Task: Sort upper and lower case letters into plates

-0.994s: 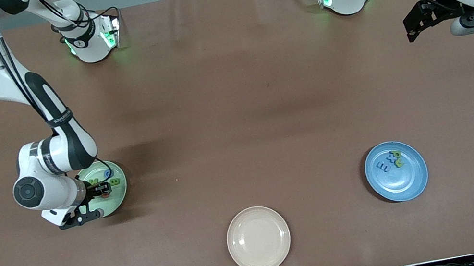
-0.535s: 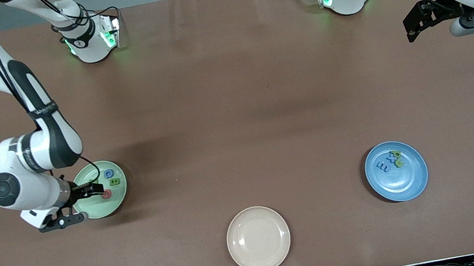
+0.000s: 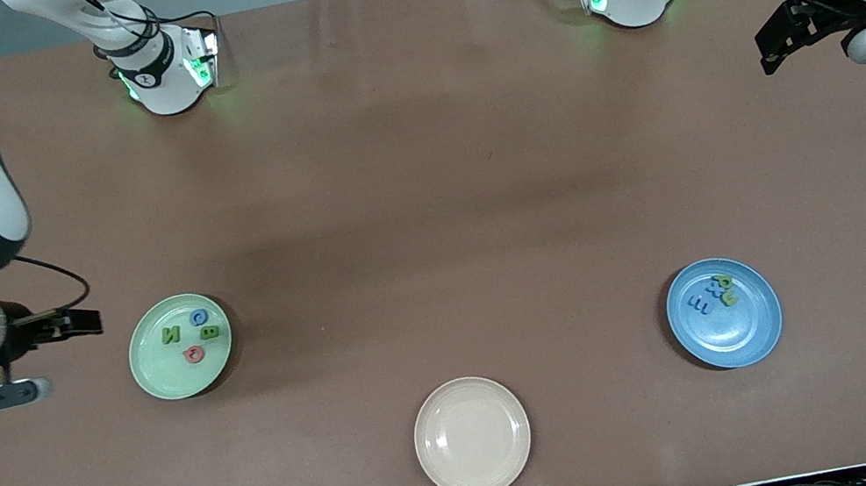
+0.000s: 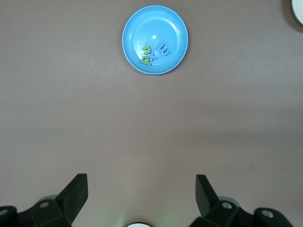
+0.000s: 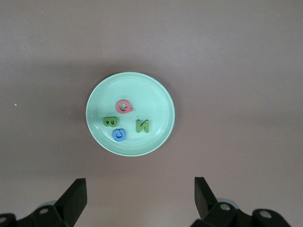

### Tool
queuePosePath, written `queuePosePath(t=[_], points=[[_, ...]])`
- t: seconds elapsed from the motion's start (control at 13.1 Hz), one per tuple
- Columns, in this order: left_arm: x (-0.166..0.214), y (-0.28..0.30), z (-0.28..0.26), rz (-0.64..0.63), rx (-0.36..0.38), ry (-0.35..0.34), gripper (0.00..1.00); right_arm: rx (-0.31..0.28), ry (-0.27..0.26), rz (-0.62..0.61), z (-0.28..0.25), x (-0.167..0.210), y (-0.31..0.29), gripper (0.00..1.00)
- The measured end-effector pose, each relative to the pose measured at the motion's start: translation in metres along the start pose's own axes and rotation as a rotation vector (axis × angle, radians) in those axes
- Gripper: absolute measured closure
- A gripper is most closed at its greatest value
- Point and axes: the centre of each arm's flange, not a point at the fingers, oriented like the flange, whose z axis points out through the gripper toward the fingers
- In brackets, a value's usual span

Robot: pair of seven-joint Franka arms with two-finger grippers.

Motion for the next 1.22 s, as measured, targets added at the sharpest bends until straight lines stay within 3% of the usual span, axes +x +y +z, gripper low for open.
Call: queuePosePath(t=[0.31, 0.54, 0.61, 0.92, 1.22], points=[[-0.005, -0.005, -0.002, -0.008, 0.004, -0.017, 0.00, 0.005, 0.018, 0.010, -0.022, -0.001, 0.005, 0.00], [-0.005, -0.009, 0.001, -0.017, 0.005, -0.025, 0.00, 0.014, -0.091, -0.001, -0.011, -0.011, -0.004, 0.00], [-0.005, -0.009, 0.001, -0.017, 0.005, -0.025, 0.00, 0.018, -0.102, 0.002, -0.012, -0.012, -0.005, 0.00], [-0.005, -0.006, 0.000, -0.010, 0.006, -0.024, 0.00, 0.074, -0.072, 0.031, -0.029, -0.019, 0.015, 0.00], [-0.006, 0.000, 0.000, 0.001, 0.005, -0.017, 0.00, 0.073, -0.018, 0.014, -0.051, -0.037, 0.019, 0.00]])
